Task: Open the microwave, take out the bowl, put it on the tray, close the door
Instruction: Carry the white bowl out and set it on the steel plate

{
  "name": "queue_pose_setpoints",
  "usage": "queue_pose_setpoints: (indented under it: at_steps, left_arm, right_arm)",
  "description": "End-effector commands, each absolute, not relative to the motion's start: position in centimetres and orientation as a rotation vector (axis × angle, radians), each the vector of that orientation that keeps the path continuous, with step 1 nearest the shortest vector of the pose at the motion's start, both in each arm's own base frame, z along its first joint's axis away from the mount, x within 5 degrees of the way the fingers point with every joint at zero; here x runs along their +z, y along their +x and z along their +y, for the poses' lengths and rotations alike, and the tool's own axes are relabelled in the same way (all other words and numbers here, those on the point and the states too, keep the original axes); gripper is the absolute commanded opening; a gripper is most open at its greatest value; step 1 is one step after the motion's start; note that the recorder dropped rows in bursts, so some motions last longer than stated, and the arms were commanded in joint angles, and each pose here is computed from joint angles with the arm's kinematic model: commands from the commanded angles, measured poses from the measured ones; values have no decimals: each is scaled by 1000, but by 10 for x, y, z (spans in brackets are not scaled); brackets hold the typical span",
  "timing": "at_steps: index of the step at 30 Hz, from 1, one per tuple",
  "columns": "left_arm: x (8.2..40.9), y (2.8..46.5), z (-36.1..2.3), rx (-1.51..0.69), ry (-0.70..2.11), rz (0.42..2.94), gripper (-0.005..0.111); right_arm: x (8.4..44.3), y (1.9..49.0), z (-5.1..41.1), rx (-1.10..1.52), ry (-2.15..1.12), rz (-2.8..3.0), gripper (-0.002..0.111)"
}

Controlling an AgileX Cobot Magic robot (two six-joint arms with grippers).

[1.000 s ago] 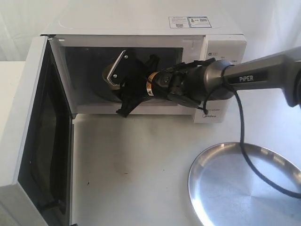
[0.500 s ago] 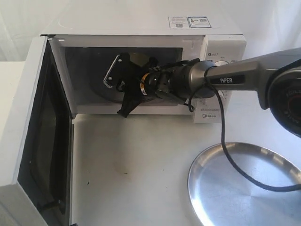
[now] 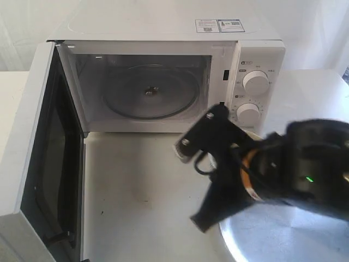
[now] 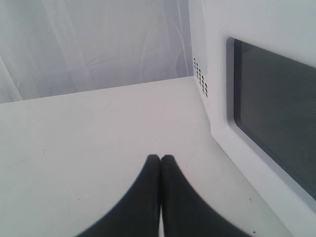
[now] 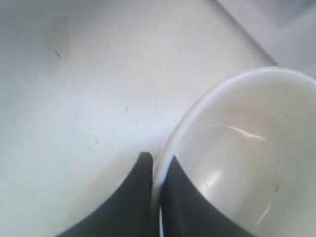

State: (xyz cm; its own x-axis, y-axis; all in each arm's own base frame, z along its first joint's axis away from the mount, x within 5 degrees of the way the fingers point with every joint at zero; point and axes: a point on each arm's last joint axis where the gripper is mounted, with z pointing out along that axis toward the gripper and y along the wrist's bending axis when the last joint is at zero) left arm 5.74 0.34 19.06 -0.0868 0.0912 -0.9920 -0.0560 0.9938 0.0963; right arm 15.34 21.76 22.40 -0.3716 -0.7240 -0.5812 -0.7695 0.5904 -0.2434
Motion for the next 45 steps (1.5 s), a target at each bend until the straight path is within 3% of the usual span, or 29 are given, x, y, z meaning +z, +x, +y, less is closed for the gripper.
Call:
queue_pose_setpoints:
  at_steps: [1, 9, 12, 14, 15, 16, 19, 21, 24, 26, 28, 33, 37, 45]
  left_arm:
    - [192, 57, 3, 112, 22, 1649, 0]
    - [192, 57, 3, 112, 22, 1649, 0]
    - [192, 57, 3, 112, 22, 1649, 0]
    - [192, 57, 3, 112, 22, 1649, 0]
    - [192, 57, 3, 112, 22, 1649, 0]
    - [192, 57, 3, 112, 22, 1649, 0]
    - [192, 57, 3, 112, 22, 1649, 0]
    - [192, 57, 3, 112, 22, 1649, 0]
    - [192, 57, 3, 112, 22, 1649, 0]
    - [192, 57, 3, 112, 22, 1649, 0]
    - [192, 57, 3, 112, 22, 1649, 0]
    - [192, 57, 3, 112, 22, 1649, 0]
    - [192, 57, 3, 112, 22, 1649, 0]
    - [192, 57, 3, 112, 22, 1649, 0]
  right_arm:
    - [202, 134, 168, -7, -994, 2294, 0]
    - [153, 115, 131, -121, -989, 2393, 2]
    - [153, 115, 135, -74, -1018, 2367, 26]
    - [156, 119, 136, -74, -970, 2330, 52]
    - [158, 121, 135, -82, -928, 2313, 54]
    - [169, 127, 134, -67, -758, 2256, 49]
    - [198, 121, 148, 192, -812, 2016, 28]
    - [221, 111, 152, 376, -796, 1926, 0]
    - [232, 103, 161, 473, -901, 1879, 0]
    - [247, 81, 182, 725, -1196, 1772, 0]
    - [274, 72, 196, 773, -1344, 1563, 0]
    - [345, 82, 217, 736, -1268, 1306, 0]
    - [377, 91, 243, 772, -1231, 1251, 0]
    - [368, 115, 324, 783, -1352, 1215, 0]
